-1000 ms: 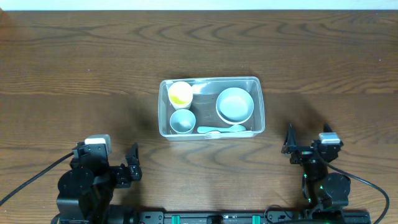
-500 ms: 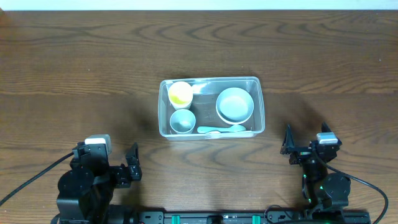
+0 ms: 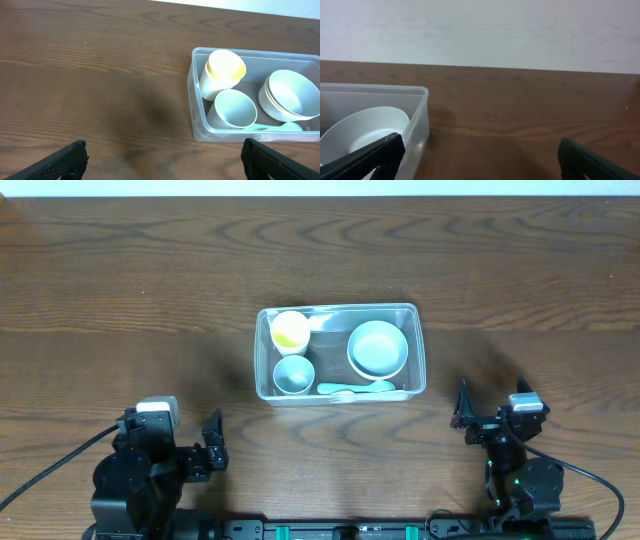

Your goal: Pack container

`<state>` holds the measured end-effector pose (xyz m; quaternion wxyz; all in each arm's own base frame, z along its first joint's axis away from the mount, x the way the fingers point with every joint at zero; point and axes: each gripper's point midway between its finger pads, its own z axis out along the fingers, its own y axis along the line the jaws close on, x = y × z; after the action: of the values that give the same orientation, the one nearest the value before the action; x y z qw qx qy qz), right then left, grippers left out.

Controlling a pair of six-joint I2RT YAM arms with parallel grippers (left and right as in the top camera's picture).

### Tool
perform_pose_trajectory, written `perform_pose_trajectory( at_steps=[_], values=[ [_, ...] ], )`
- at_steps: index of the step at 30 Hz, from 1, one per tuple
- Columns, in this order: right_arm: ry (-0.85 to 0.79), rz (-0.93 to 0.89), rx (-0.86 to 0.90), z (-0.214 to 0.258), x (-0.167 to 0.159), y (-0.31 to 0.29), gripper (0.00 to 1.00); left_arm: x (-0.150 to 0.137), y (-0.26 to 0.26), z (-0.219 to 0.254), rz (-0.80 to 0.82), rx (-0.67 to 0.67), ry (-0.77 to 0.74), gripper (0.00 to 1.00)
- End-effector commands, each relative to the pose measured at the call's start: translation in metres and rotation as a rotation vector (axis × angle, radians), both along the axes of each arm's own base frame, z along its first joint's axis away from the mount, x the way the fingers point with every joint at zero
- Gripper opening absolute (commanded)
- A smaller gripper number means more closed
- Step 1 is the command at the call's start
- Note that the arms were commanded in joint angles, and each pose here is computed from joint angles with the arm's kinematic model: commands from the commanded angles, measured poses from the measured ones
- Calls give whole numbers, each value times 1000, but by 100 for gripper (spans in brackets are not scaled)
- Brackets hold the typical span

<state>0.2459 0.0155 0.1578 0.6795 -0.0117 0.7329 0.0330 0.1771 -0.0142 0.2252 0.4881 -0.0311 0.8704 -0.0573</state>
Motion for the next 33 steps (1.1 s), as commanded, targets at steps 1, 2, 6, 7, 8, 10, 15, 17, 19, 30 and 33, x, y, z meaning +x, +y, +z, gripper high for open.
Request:
perform_pose_trajectory(
  at_steps=[1,2,6,7,8,10,15,17,19,30,33],
  values=[
    [-4,2,-19,-1,0,0,99,-1,1,-1,5,6,0,98],
    [-4,2,-19,-1,0,0,99,-2,5,-3,9,37,6,98],
    [-4,2,-19,-1,0,0,99,-14,14,-11,47,60,29,98],
    [-4,2,-19,-1,0,0,99,-18,16,-15,58,61,31,98],
    [-4,2,-19,-1,0,0,99,-20,18,-18,65,65,23,98],
    [-4,2,-19,-1,0,0,99,-24,20,-27,74,72,4,98],
    [-4,2,-19,-1,0,0,99,-20,24,-57,105,70,-51,98],
    [-4,2,-19,-1,0,0,99,-7,26,-66,114,70,-60,98],
    [-4,2,-19,-1,0,0,99,10,27,-66,119,71,-124,98],
    [-4,2,-19,-1,0,0,99,66,30,-87,131,67,-396,98],
    [-4,2,-19,-1,0,0,99,66,32,-88,138,71,-390,98]
  ],
)
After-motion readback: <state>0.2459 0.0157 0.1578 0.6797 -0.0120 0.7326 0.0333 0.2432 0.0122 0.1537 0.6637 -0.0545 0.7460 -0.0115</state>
